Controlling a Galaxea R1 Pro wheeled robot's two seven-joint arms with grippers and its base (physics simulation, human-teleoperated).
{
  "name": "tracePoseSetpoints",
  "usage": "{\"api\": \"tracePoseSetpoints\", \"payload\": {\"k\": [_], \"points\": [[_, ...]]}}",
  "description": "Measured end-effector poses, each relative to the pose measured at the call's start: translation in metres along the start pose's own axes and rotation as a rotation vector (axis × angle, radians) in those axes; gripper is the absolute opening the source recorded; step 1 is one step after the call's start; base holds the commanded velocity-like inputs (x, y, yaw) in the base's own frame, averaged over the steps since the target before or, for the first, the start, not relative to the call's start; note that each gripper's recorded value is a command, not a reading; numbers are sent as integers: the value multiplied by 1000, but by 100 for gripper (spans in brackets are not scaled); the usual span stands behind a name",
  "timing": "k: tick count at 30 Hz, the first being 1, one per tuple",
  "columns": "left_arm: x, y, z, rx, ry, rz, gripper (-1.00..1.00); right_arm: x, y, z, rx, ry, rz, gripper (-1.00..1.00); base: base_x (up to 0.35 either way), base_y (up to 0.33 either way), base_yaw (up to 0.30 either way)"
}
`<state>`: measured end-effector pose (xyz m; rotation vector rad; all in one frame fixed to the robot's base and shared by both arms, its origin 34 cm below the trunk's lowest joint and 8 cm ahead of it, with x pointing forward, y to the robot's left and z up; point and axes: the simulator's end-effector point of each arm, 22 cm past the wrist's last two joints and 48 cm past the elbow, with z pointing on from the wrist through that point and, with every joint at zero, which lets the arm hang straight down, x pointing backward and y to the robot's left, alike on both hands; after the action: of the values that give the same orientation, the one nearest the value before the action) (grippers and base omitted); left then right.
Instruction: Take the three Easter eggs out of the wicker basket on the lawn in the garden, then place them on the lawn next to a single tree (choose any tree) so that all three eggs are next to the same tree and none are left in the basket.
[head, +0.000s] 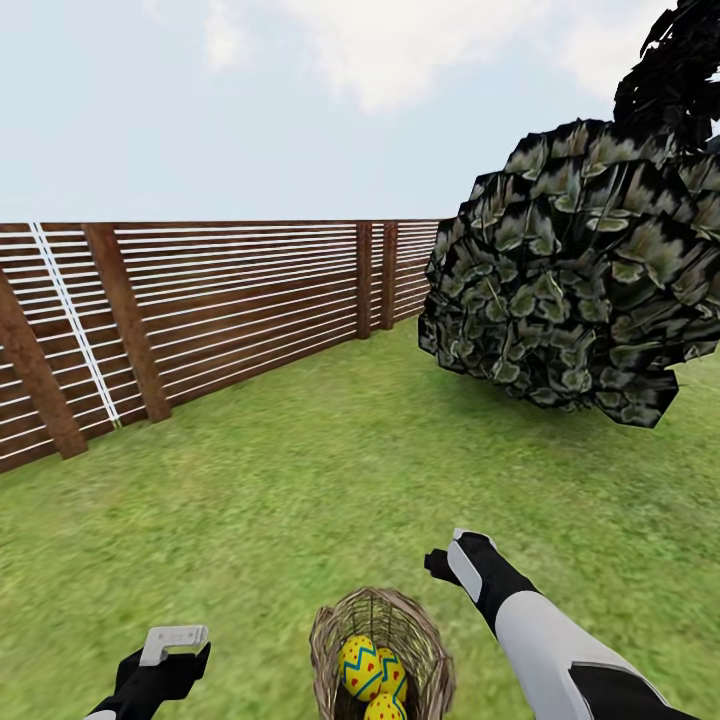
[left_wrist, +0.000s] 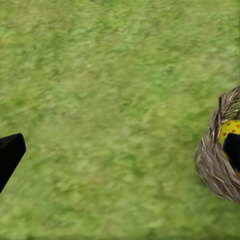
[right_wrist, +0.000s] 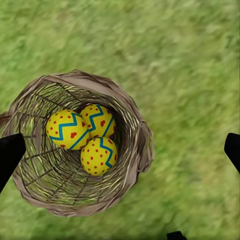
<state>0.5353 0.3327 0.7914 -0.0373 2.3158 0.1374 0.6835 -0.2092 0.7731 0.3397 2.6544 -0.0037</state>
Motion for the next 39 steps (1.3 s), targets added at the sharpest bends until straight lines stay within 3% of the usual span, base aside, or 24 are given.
{"api": "tracePoseSetpoints", "payload": {"k": [6, 20, 26, 39], "points": [[4, -1, 6, 0, -1, 0, 100, 3, -1, 7, 2, 5, -1, 100, 0, 0, 0], [16, -2, 19, 0, 0, 0, 100, 37, -2, 29, 9, 107, -21, 100, 0, 0, 0], [21, -3, 25, 1, 0, 0, 100, 44, -3, 38, 11, 114, -21, 100, 0, 0, 0], [33, -4, 39, 0, -2, -2, 100, 34, -36, 55, 50, 98, -5, 100, 0, 0, 0]]}}
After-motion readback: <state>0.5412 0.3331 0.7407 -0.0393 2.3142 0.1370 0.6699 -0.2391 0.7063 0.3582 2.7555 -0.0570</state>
